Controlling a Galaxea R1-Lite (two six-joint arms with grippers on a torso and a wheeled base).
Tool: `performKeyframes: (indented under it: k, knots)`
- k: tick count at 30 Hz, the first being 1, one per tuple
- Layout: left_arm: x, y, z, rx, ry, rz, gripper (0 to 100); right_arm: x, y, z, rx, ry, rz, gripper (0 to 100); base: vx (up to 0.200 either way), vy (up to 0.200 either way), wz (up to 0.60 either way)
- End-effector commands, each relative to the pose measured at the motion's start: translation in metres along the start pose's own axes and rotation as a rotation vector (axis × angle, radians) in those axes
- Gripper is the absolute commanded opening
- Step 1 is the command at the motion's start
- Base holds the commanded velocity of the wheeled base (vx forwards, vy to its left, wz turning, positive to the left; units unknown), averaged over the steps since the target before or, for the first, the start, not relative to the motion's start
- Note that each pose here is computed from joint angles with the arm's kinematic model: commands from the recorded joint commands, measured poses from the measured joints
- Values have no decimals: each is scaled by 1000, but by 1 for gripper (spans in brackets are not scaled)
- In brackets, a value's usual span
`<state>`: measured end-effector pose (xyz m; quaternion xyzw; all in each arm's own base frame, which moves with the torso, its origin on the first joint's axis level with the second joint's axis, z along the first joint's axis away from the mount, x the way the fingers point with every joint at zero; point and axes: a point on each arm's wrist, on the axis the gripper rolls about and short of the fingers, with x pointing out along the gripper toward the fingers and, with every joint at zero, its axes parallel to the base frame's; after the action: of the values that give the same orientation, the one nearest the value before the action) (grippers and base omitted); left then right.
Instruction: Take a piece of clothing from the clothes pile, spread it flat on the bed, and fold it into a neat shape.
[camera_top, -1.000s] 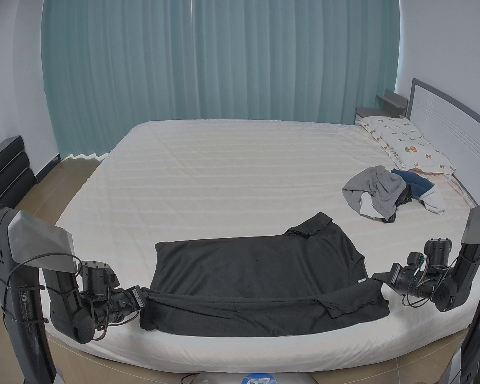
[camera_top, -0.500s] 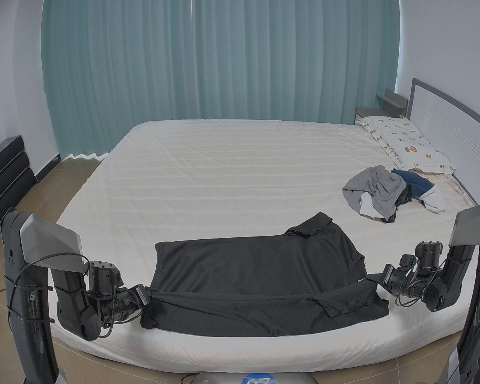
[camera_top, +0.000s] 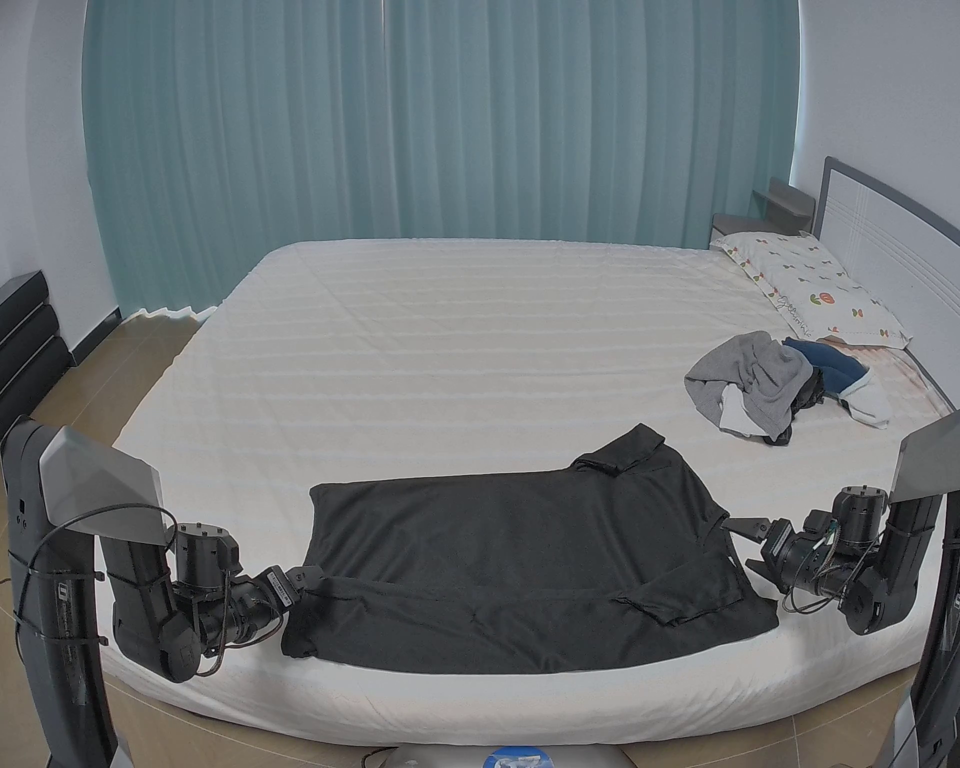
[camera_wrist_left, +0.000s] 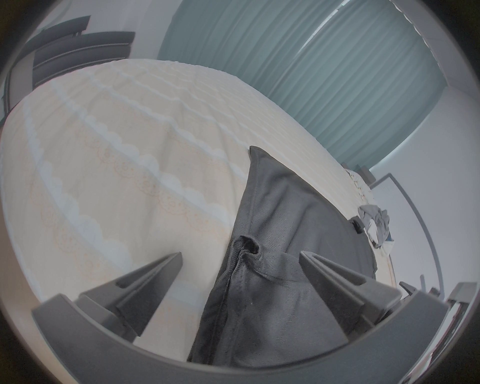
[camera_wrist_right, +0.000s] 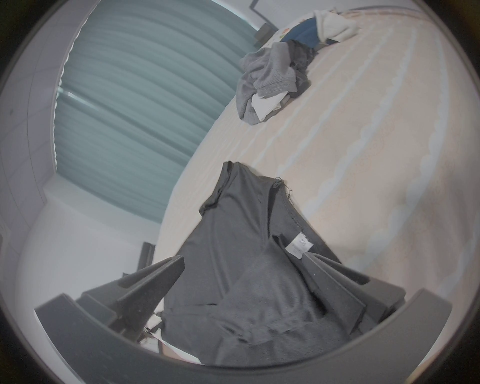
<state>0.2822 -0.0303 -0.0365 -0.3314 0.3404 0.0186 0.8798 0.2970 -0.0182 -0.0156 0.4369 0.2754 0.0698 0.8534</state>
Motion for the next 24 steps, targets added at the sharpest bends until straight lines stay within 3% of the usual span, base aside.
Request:
performKeyframes:
  k: [1,5,14,24]
  knots:
    - [-13,-3,2,-21,-9,-6,100,-4,0,-1,52,-3,4,100,0,0,0]
    - [-14,-5,0,-23,-4,-11,100,-2,-2,-1,100,0,3,100,0,0,0]
    - [-15,-9,-1,-27,-1,-24,100,0,-5,-2,118,5,-4,100,0,-200,0]
    - [-16,-13,-2,-51,-3,-37,100,0,-4,-2,118,3,-1,100,0,0,0]
